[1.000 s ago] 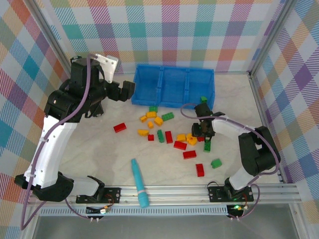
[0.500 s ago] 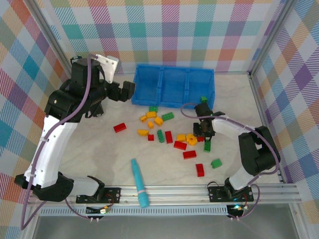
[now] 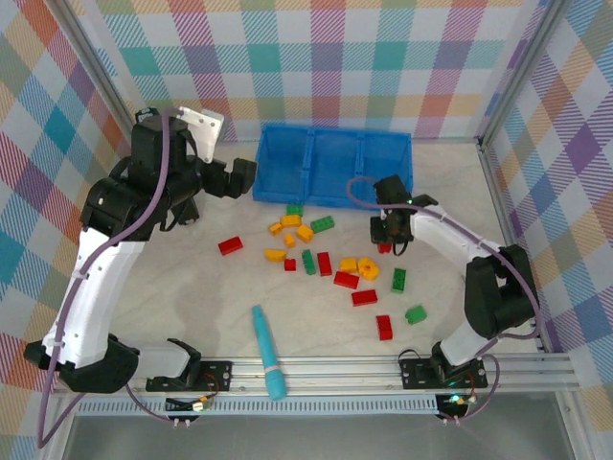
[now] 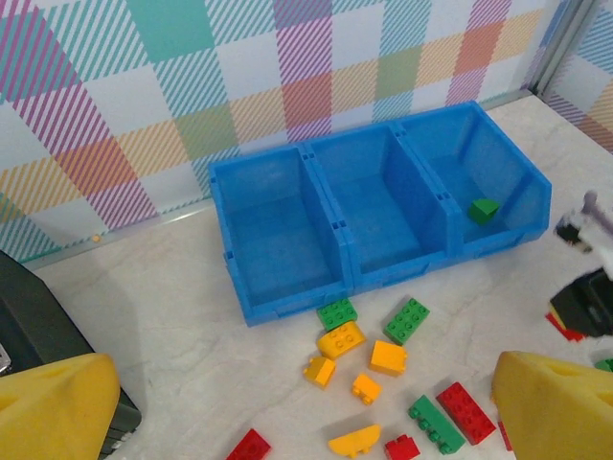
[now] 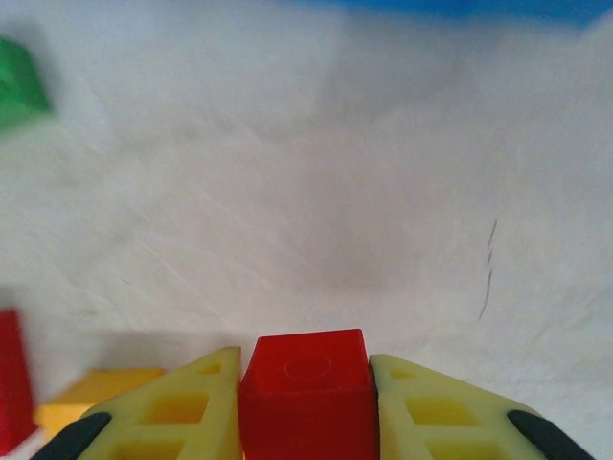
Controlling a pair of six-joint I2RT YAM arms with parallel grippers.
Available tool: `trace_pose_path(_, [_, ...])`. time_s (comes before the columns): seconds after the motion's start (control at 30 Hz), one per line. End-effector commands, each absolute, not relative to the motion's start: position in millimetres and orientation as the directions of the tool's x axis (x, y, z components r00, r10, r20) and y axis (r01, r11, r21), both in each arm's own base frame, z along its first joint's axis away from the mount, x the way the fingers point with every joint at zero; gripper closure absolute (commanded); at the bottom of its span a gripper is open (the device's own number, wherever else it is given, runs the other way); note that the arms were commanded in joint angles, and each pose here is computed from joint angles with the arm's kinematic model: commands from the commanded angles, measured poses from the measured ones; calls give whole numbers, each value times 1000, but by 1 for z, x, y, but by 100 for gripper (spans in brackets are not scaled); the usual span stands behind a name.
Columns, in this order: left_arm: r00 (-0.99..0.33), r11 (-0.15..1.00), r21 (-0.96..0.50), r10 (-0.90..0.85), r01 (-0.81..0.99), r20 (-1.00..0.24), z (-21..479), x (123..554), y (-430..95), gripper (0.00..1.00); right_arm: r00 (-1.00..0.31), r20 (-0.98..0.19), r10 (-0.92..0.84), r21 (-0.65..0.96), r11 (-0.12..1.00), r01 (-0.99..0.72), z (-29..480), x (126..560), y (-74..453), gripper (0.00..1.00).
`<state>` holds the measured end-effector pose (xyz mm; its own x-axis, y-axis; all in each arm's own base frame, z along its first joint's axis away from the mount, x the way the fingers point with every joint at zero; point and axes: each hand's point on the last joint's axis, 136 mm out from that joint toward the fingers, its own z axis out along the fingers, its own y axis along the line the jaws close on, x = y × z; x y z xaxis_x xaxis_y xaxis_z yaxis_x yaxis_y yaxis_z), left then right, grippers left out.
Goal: Sort the legos into containers by color
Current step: Place the lego in the container.
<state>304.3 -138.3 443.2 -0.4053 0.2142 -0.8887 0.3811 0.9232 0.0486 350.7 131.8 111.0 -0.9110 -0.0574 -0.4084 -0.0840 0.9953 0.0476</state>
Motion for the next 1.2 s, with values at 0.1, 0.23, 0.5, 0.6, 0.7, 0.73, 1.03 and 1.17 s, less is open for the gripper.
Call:
trace_pose_path(0.1, [-366, 923, 78, 225, 376, -903, 452, 298, -133, 0, -771, -616, -159, 9, 978, -209, 199, 418, 154, 70])
trace_pose_path(0.23, [-360, 926, 90, 230, 366, -904, 454, 299, -131, 0, -669, -713, -211, 2, 953, -303, 219, 463, 183, 69])
trace_pose_path(0.5, [-364, 925, 89, 232, 369, -902, 457, 300, -133, 0, -607, -756, -242, 4, 927, -375, 205, 532, 223, 70])
trace_pose_path(0.6, [-380, 925, 74, 225, 373, -897, 454, 299, -134, 0, -594, -763, -254, 1, 919, -394, 200, 545, 233, 69])
trace_pose_path(0.7, [-394, 924, 64, 222, 378, -892, 451, 297, -134, 0, -586, -765, -268, -9, 914, -407, 191, 556, 241, 69])
trace_pose_path(0.73, [-395, 923, 63, 223, 379, -891, 451, 297, -135, 0, -588, -760, -277, -15, 912, -410, 186, 558, 242, 69])
trace_pose_path(1.03, [-401, 921, 47, 214, 387, -891, 453, 297, -137, 0, -549, -744, -380, -126, 888, -443, 163, 578, 251, 68])
trace_pose_path(1.17, [-405, 923, 44, 210, 383, -890, 453, 297, -137, 0, -558, -737, -381, -117, 885, -450, 154, 579, 255, 65])
